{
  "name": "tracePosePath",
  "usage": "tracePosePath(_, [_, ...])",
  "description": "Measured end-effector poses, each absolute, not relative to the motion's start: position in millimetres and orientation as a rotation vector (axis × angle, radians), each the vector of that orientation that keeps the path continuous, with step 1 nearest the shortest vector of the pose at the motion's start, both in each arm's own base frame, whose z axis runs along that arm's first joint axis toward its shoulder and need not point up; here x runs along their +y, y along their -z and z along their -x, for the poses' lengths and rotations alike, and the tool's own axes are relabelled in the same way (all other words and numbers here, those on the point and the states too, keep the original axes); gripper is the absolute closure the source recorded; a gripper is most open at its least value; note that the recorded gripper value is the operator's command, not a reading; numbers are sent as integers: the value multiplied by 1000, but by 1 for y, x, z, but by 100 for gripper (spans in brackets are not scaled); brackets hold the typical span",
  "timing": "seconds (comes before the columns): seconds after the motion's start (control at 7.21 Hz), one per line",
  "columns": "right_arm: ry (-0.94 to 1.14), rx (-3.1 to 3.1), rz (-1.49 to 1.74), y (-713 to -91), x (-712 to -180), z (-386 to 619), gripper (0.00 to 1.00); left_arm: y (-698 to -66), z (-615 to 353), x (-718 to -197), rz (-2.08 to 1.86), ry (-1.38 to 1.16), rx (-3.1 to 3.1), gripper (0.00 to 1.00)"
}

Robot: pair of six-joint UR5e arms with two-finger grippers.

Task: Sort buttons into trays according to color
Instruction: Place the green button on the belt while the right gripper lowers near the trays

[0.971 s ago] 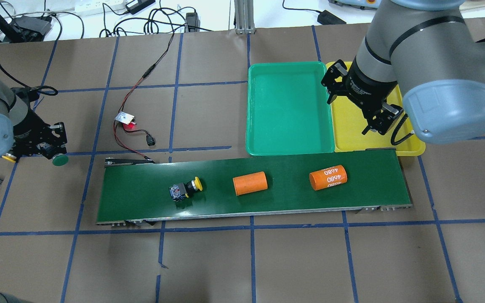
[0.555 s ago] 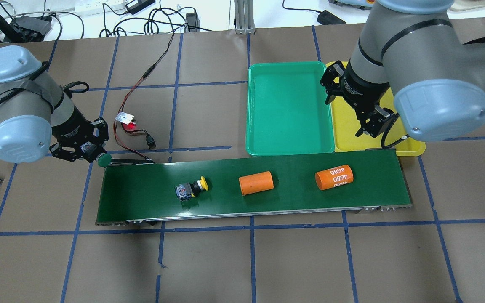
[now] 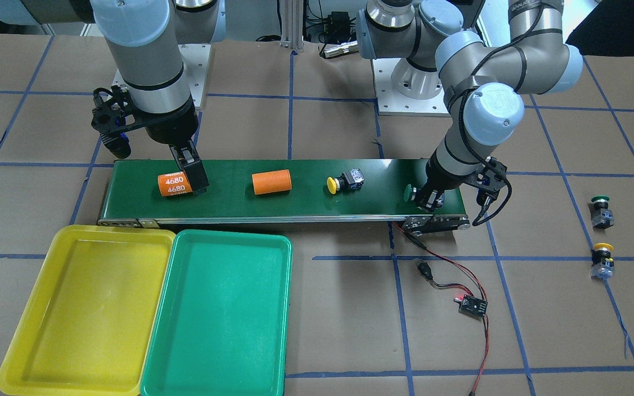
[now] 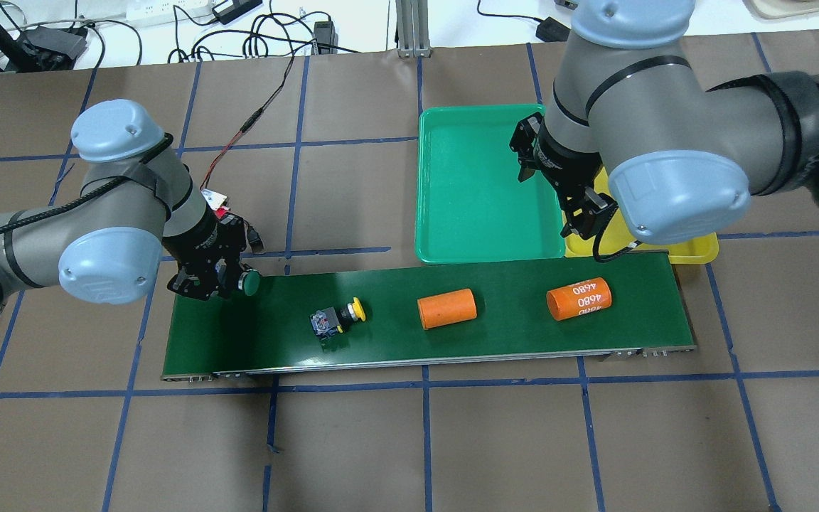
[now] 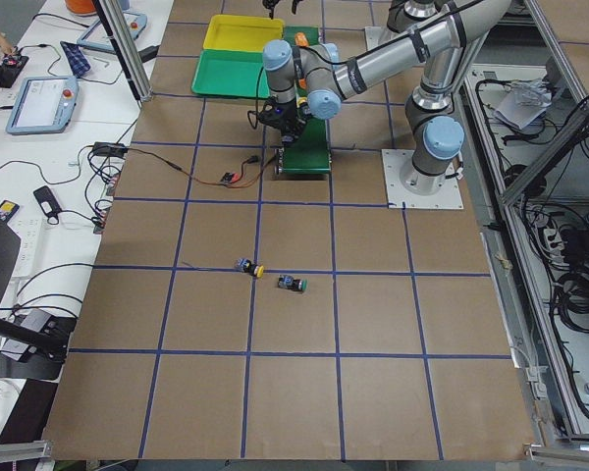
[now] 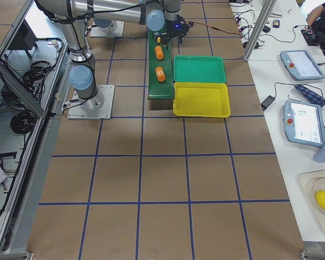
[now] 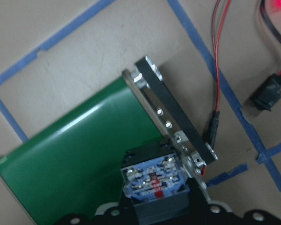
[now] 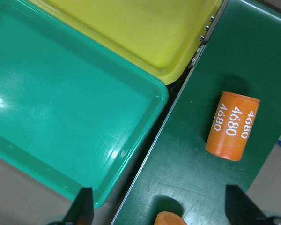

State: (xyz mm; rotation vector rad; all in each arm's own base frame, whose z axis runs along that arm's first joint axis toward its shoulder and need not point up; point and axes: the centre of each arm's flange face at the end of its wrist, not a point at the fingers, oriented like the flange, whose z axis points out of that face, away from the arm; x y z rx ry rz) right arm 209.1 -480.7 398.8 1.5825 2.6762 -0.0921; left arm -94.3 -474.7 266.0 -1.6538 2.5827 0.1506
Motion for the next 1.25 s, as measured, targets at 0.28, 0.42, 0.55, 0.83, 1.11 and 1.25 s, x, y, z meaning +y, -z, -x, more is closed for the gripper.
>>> tracePosePath(0.28, [84,2639,-1647,-394,-481,-215,0,-257,107,-464,1676,-177,2550,100])
tracePosePath(0.42, [88,2605,-1690,-391,-482,-221,0,-256,109,-459,1680,-185,2540,100])
tracePosePath(0.55, [98,2579,-1713,-386,-483,-233,0,-257,109,-455,1683,-189,2531,70])
tracePosePath(0.83, [103,2559,-1743,-370,-480,-261,0,-255,109,-450,1687,-191,2516,28])
tracePosePath(1.11, [98,2566,-1751,-361,-479,-273,0,-255,108,-448,1734,-184,2475,22])
tracePosePath(1.25, [99,2565,-1752,-362,-479,-274,0,-259,109,-441,1744,-183,2464,16])
